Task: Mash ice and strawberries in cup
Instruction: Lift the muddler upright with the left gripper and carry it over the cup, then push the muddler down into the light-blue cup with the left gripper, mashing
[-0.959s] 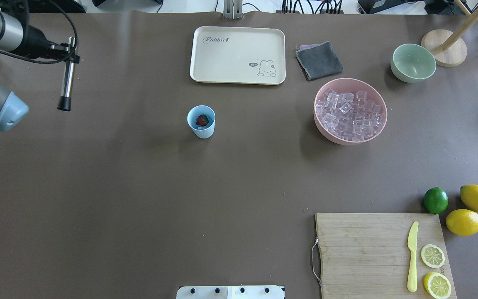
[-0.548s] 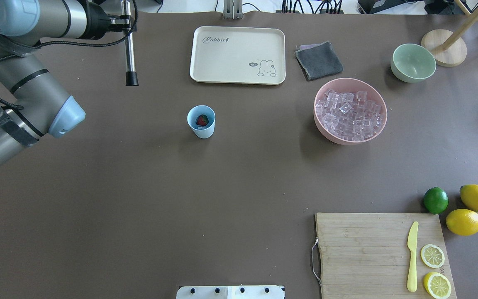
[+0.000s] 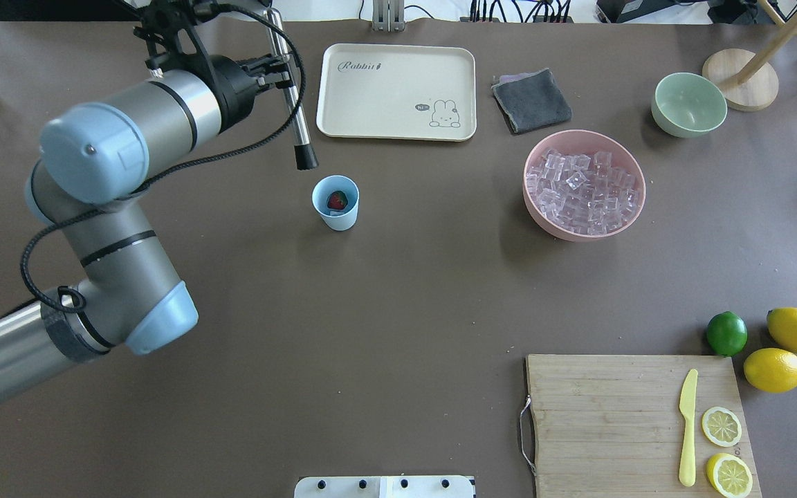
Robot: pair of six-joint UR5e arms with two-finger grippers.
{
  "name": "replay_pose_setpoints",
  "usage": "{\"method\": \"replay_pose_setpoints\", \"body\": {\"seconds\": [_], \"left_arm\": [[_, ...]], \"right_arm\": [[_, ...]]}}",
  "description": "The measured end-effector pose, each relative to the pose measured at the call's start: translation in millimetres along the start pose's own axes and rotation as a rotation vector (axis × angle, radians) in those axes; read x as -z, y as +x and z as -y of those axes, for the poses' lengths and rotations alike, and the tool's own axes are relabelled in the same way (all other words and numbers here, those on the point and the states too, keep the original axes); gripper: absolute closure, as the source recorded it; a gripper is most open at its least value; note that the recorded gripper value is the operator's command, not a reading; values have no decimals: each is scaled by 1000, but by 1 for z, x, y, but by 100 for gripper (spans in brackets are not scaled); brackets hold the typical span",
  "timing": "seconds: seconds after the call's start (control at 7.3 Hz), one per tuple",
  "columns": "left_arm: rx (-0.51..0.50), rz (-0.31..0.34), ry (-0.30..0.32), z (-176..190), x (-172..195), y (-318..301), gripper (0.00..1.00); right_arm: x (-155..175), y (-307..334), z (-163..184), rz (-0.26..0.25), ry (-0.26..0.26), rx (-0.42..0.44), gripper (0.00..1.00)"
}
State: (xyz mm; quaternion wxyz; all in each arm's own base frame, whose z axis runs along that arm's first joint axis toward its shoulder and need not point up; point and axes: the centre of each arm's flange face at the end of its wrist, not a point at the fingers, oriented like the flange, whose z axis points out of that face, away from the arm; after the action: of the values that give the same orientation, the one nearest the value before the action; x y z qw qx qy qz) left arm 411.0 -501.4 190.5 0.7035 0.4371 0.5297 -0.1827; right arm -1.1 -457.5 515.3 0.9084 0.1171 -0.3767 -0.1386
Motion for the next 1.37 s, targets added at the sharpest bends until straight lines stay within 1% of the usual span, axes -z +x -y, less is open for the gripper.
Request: {"method": "replay_pose_setpoints", "body": {"seconds": [0.14, 0.27, 0.41, 0.55, 0.82, 0.96, 1.23, 1.37], "left_arm": [[7, 3, 18, -23, -3, 7, 100], [6, 14, 23, -35, -9, 5, 100], [5, 21, 29, -38, -12, 4, 100], [6, 26, 51, -34, -13, 6, 100], [1, 67, 128, -29, -15, 4, 100], [-7, 89, 147, -31, -18, -1, 100], [-25, 130, 165, -42, -28, -10, 100], [-30, 137, 165, -49, -29, -11, 100]], "right_arm": [[0, 0, 0, 0, 1, 1, 1], [1, -1, 1, 0, 3, 2, 1], [2, -2, 0, 0, 5, 3, 1], [3, -2, -1, 1, 5, 4, 1], [7, -6, -8, 2, 9, 8, 1], [8, -8, -9, 4, 10, 9, 1], [5, -5, -10, 4, 5, 5, 1], [4, -4, -9, 3, 3, 4, 1]]}}
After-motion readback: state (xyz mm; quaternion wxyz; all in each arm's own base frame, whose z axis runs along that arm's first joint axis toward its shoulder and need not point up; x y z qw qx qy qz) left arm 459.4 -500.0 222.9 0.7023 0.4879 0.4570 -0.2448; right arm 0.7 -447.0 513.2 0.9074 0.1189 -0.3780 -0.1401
